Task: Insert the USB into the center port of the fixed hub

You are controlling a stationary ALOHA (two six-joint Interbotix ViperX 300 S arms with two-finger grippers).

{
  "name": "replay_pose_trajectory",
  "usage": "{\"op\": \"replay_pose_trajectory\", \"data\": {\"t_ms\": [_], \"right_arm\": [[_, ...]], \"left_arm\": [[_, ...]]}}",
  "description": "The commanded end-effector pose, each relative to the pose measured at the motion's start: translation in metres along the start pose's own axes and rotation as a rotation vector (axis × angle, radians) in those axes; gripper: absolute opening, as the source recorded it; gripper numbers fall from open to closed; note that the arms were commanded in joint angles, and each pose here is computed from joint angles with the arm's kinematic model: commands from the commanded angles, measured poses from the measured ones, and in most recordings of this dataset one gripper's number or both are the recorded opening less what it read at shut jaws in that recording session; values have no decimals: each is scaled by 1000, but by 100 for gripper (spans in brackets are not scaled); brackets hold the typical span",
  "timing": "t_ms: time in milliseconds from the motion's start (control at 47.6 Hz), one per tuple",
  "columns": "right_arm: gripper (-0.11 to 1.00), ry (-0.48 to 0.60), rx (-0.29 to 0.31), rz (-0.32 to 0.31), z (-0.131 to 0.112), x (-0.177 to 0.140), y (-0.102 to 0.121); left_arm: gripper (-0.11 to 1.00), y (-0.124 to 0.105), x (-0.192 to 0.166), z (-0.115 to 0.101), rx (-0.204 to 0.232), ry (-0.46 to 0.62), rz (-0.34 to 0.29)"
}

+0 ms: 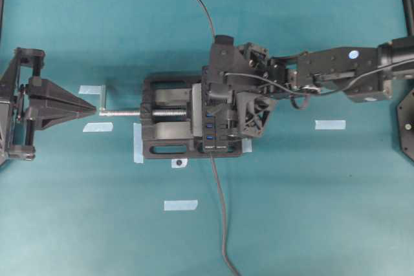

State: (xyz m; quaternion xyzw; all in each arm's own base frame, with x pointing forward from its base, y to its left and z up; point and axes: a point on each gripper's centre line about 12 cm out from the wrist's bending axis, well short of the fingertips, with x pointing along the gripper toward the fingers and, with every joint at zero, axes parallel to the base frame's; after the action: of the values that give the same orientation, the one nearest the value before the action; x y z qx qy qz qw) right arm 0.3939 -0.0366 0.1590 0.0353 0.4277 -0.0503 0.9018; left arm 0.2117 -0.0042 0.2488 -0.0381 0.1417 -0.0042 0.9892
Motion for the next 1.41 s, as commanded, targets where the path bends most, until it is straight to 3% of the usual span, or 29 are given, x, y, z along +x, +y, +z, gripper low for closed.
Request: {"op": "replay_pose_trajectory", "data": {"t_ms": [0,1386], "right_arm": [[69,-52,12,1,10,-16,-1],[69,-98,13,2,10,-30,-1]], "left_arm": [[0,0,1,5,1,-17,0],[0,0,1,5,0,-17,0]]}}
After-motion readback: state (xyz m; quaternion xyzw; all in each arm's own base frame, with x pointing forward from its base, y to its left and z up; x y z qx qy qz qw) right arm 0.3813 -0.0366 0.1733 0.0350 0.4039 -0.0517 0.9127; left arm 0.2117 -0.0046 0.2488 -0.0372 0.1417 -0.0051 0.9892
